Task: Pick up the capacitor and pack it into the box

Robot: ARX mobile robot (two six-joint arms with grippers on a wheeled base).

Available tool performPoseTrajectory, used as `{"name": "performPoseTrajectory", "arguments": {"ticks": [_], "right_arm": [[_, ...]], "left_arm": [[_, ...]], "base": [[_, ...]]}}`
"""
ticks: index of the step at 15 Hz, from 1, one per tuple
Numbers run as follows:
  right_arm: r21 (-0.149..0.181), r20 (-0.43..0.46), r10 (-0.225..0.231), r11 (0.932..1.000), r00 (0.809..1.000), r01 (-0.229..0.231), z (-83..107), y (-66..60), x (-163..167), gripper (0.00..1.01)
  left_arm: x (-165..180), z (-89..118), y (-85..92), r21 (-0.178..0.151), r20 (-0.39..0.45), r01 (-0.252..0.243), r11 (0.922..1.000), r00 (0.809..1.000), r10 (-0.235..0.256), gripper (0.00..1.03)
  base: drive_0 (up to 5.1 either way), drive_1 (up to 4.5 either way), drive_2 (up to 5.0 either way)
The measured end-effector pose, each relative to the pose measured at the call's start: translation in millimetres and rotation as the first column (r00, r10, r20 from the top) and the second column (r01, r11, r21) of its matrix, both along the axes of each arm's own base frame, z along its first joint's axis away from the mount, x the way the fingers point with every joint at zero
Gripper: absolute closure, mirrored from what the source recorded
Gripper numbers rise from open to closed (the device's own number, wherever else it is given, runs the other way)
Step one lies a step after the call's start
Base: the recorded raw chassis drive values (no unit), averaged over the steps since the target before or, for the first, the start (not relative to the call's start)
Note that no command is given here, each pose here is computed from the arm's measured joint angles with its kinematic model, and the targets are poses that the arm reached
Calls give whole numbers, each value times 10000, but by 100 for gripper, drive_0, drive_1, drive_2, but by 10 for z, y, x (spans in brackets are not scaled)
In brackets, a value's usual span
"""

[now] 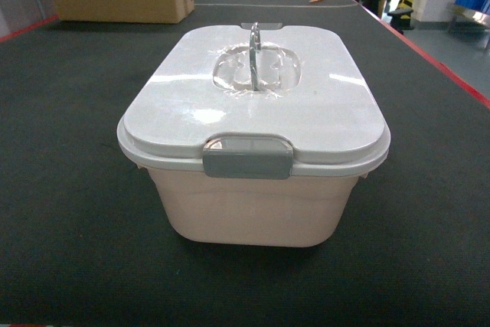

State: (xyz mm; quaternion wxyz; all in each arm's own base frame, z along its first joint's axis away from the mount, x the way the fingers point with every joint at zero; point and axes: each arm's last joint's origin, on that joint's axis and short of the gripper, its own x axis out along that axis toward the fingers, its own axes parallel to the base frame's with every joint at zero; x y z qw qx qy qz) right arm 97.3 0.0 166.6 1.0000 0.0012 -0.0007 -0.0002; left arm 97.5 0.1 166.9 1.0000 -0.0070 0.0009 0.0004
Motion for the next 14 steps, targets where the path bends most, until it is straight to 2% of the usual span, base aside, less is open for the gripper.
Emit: {"name": "performPoseTrajectory", "arguments": {"ticks": [14], "right_arm": [[0,0,0,10000,10000,0,0,0,0,3]], "left_arm": [[0,-1,0,0,-8,0,10000,10000,0,5]], "base": [[0,0,0]]}}
